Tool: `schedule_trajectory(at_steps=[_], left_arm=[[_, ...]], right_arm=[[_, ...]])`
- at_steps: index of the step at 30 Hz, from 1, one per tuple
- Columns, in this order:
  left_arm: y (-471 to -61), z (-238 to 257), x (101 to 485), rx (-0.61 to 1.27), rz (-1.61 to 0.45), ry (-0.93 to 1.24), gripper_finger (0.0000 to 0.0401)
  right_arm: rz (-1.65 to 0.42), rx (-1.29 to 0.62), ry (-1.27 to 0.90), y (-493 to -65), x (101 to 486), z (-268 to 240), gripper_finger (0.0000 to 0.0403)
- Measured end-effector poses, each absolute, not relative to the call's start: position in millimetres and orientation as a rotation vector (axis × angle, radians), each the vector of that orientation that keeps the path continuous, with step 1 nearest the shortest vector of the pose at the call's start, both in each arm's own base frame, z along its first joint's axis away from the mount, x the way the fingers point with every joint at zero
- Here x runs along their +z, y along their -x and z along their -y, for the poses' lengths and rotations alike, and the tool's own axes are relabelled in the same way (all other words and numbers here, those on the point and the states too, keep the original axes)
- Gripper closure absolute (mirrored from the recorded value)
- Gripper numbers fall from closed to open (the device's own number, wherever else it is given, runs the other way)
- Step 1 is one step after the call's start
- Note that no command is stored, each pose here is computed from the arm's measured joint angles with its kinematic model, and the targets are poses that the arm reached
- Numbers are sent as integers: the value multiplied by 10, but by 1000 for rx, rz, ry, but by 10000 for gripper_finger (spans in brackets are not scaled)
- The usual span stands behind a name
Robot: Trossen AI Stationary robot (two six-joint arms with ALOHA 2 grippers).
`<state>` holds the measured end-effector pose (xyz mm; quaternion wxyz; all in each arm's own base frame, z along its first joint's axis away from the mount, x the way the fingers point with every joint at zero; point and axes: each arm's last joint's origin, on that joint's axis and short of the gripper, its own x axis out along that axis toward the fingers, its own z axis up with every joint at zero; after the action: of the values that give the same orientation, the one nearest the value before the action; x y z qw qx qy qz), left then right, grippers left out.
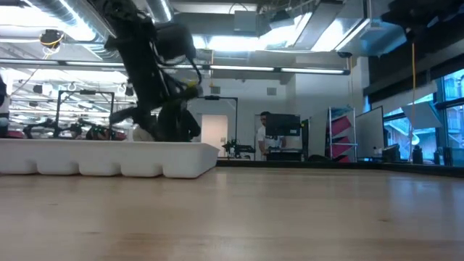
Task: Sort silverware
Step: Return to Home Position
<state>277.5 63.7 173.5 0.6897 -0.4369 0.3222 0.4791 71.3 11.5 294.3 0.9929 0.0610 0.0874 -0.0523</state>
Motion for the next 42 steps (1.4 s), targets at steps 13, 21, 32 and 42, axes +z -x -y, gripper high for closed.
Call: schedule_trajectory(at_steps=[13, 21, 32, 42], left_arm=[[-1899, -266, 3147, 593, -373, 401, 260], [-1135, -159, 2877, 507, -210, 368, 260], [-784, -136, 2242, 389, 227, 279, 260], [-863, -140, 2077, 406, 187, 125, 260]], right_arm=[[-104, -209, -178, -386, 2897, 23, 269], [-96, -371, -203, -282, 2838, 97, 269], [-98, -451, -255, -304, 2767, 106, 269], [-85, -476, -392, -603, 2324, 10, 269]])
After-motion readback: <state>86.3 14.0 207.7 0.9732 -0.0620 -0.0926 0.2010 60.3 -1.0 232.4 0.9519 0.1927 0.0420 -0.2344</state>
